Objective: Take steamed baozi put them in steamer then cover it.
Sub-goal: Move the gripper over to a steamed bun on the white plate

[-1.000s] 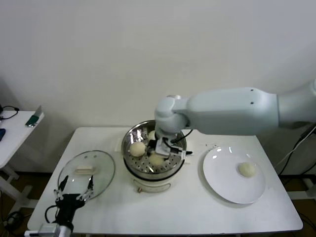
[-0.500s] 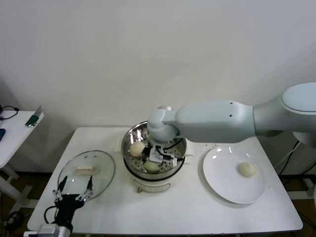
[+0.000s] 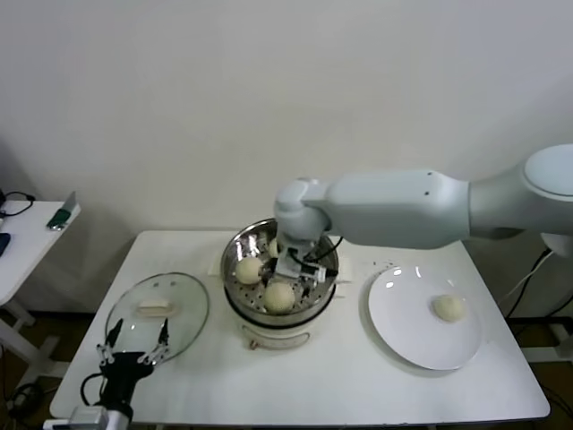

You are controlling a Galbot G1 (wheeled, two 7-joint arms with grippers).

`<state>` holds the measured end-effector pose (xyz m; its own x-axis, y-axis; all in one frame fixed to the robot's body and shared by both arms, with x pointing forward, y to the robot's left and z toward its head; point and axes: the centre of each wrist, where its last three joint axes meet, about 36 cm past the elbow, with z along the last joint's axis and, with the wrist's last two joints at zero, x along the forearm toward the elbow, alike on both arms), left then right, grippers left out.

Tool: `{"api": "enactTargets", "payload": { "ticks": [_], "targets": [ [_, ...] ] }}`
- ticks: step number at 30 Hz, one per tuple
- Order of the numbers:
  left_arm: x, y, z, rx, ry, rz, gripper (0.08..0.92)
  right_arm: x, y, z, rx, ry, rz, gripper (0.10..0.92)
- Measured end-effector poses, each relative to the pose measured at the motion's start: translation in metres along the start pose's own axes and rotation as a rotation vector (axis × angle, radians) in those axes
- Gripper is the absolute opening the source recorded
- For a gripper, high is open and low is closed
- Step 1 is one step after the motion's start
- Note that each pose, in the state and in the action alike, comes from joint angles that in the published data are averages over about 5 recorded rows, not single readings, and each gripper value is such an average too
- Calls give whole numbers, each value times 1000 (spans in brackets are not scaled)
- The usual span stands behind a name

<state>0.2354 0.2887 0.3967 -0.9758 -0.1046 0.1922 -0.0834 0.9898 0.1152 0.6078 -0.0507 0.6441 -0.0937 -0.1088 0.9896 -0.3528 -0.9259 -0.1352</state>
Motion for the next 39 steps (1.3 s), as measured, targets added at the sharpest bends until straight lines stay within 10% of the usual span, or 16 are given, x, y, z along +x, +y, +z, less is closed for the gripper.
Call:
{"api": "enactTargets", "payload": {
  "ticks": [15,25,39],
  "targets": [
    [-11,-4,2,12,1,14,823,72,196,148,-795,42,74,823],
    [-13,-4,2,9,10,10,823,26,325,172,-1078,66,36,823],
    [-7,-5,4,-8,25,4,823,-59,388,165,-1197,83,-35,823]
  ]
}}
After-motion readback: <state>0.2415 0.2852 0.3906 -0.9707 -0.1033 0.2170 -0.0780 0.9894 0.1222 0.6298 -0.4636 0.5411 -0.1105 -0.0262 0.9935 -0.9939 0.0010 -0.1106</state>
